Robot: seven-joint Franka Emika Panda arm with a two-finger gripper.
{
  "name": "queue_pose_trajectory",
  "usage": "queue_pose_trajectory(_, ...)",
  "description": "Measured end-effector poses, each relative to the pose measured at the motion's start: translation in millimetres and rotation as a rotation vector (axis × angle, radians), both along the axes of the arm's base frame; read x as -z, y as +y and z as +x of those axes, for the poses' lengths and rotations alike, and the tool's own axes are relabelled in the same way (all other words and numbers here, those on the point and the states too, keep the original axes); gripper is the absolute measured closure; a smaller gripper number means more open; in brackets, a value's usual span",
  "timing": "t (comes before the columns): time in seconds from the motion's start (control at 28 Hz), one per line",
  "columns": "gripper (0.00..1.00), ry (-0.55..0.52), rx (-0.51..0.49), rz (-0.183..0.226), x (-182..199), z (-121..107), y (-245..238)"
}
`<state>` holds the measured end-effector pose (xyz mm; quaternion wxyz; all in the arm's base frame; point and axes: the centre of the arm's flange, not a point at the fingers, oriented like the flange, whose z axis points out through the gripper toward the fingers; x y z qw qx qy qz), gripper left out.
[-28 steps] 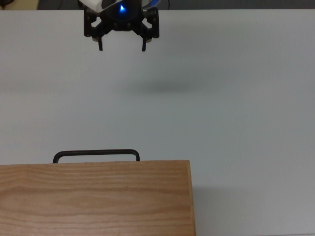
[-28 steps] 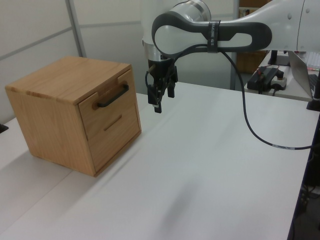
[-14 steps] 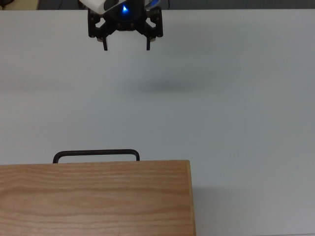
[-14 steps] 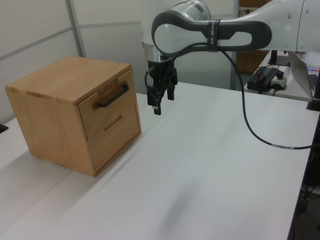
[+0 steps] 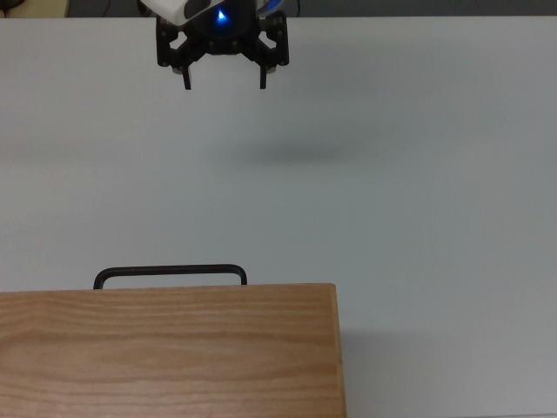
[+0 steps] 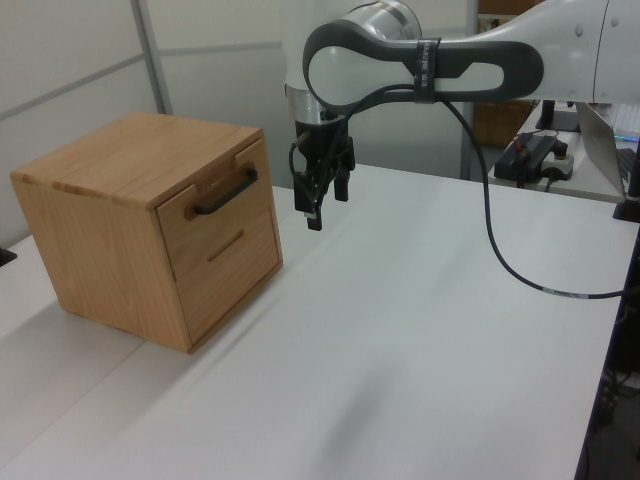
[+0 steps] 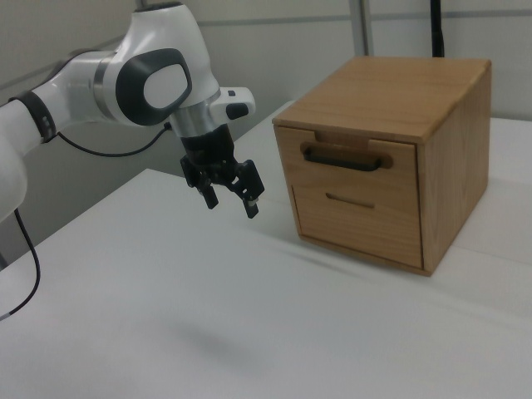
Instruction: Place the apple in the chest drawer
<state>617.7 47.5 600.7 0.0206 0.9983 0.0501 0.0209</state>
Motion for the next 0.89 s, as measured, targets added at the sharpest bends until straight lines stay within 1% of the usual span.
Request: queue_pose_trajectory(0.89,0.0,0.001,0.006,0.0,0.4,0.4,-3.8)
